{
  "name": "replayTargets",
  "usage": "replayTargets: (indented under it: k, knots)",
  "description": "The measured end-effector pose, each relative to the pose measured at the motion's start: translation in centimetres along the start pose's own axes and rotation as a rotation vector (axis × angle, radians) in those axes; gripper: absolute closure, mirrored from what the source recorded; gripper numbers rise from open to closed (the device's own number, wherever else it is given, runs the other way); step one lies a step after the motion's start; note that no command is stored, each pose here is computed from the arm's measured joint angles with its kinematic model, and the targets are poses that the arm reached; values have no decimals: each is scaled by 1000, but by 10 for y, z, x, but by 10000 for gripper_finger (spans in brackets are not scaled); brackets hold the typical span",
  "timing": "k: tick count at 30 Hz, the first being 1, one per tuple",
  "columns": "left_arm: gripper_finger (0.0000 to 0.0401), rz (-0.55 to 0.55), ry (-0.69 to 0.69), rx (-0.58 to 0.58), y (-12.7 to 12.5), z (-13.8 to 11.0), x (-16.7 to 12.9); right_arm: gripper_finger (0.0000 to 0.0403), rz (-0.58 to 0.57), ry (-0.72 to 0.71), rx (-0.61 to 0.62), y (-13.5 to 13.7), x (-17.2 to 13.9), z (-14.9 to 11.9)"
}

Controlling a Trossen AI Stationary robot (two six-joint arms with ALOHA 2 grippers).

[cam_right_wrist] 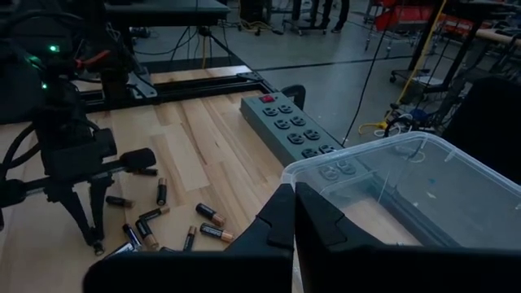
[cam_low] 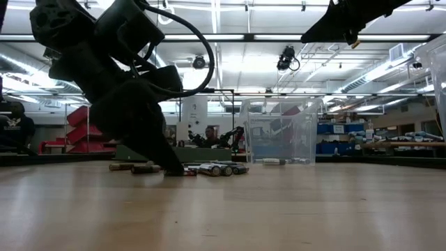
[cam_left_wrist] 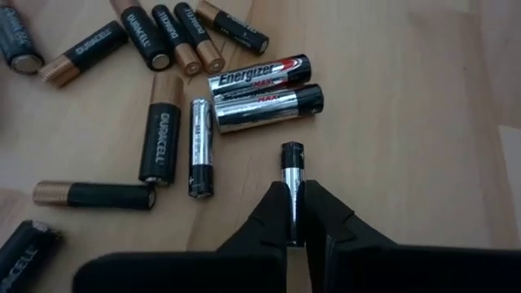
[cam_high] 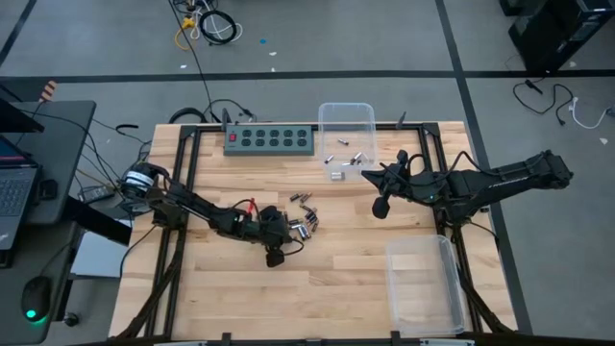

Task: Sort batteries
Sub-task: Put the silver battery into the top transparent bin

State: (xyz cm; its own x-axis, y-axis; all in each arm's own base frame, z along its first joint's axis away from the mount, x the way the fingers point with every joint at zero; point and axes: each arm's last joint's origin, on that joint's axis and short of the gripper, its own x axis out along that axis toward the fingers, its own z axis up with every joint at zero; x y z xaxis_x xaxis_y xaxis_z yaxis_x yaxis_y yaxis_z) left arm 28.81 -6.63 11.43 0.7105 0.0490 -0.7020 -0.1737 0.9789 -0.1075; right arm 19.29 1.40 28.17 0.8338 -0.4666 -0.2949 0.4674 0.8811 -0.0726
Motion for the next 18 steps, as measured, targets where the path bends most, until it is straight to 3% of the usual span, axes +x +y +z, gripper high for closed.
replayTargets:
  k: [8, 18]
  knots:
    - [401, 3, -3, 66, 1, 6, -15, 402, 0, 0, 0, 0, 0, 0]
    - [400, -24, -120, 144, 0, 28, -46, 401, 0, 0, 0, 0, 0, 0]
